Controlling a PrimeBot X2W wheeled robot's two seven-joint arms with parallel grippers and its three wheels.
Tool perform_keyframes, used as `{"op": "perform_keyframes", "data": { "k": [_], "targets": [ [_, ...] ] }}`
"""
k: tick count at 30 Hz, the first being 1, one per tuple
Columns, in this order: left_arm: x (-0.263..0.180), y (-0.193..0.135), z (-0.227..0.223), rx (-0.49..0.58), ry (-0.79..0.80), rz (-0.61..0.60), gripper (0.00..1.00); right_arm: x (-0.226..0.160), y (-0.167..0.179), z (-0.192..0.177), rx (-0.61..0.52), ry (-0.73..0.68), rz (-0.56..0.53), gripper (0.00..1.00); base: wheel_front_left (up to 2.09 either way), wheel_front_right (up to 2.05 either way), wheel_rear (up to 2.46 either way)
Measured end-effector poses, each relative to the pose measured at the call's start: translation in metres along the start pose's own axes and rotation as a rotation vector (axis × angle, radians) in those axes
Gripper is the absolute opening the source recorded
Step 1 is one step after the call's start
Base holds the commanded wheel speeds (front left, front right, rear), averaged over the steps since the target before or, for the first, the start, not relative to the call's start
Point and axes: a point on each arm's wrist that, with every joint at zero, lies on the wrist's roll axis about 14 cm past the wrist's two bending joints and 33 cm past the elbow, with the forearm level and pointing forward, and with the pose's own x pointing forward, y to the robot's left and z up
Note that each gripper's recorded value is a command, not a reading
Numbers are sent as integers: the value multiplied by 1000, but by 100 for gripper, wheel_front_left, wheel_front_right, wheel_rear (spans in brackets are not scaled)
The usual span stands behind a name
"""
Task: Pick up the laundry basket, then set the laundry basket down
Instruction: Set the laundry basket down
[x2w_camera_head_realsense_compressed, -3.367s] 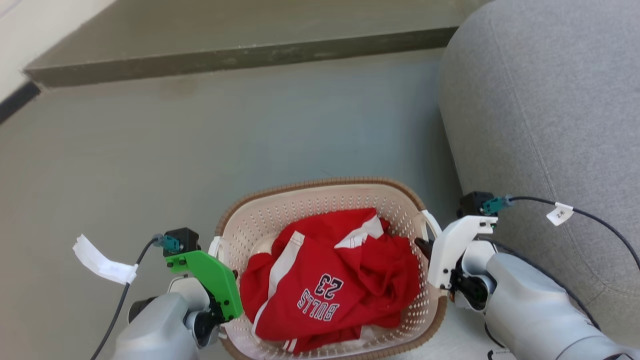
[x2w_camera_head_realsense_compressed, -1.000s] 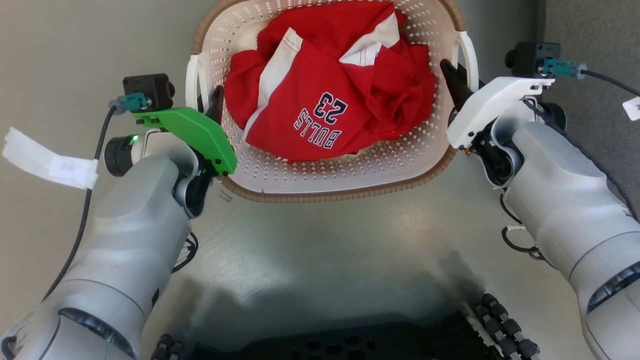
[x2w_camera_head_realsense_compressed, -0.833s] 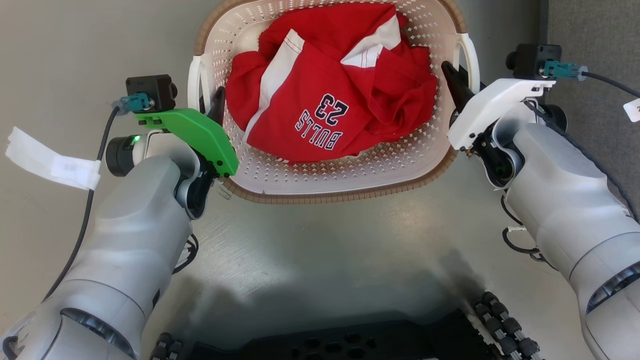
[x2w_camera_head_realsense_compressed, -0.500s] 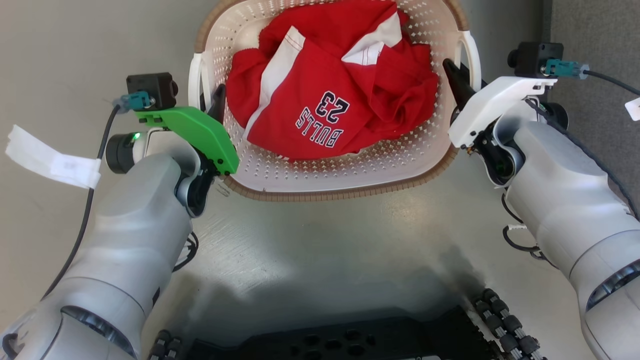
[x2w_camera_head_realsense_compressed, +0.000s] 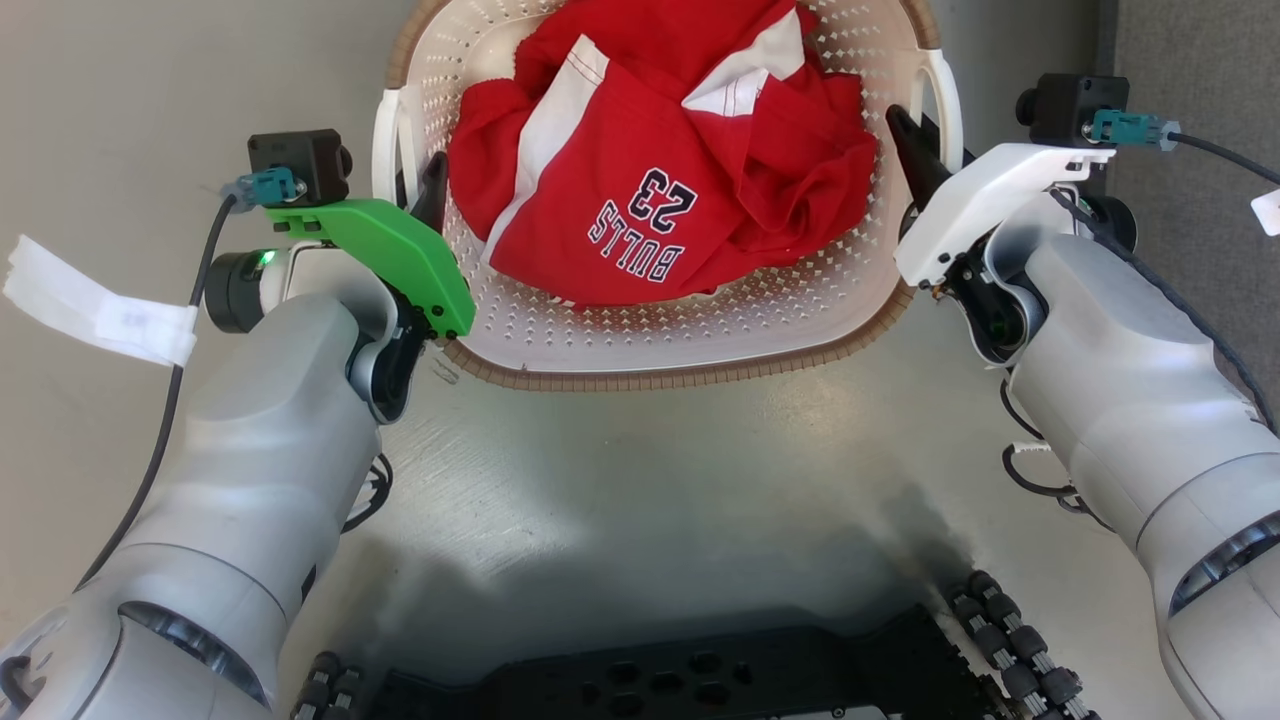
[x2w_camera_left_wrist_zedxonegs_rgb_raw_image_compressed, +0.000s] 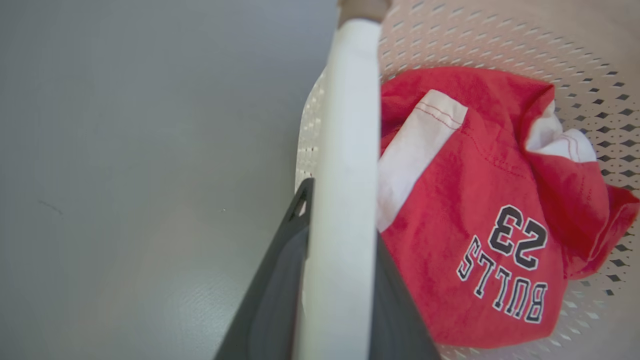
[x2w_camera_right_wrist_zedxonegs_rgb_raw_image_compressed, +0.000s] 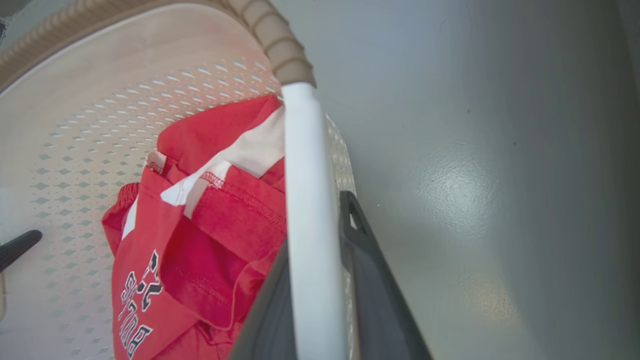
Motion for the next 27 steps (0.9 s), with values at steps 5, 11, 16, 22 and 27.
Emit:
{"op": "perform_keyframes", "data": {
  "k": [5,11,16,22,27],
  "targets": [
    [1,1,1,1,-1,1,0,2,0,2,-4,-5,0,0,0,0,0],
    [1,3,0,-3,2,5,100,3,0,4,0,-8,-3,100,0,0,0],
    [1,0,0,-15,1,-7,100,2,-4,3,8,-7,-18,100,0,0,0],
    [1,-1,0,-16,0,-6,100,1,-5,5,6,-9,-20,100,0,0,0],
    [-1,0,1,-13,-1,-3,100,-1,-4,8,4,-20,-21,100,0,0,0]
  ]
}}
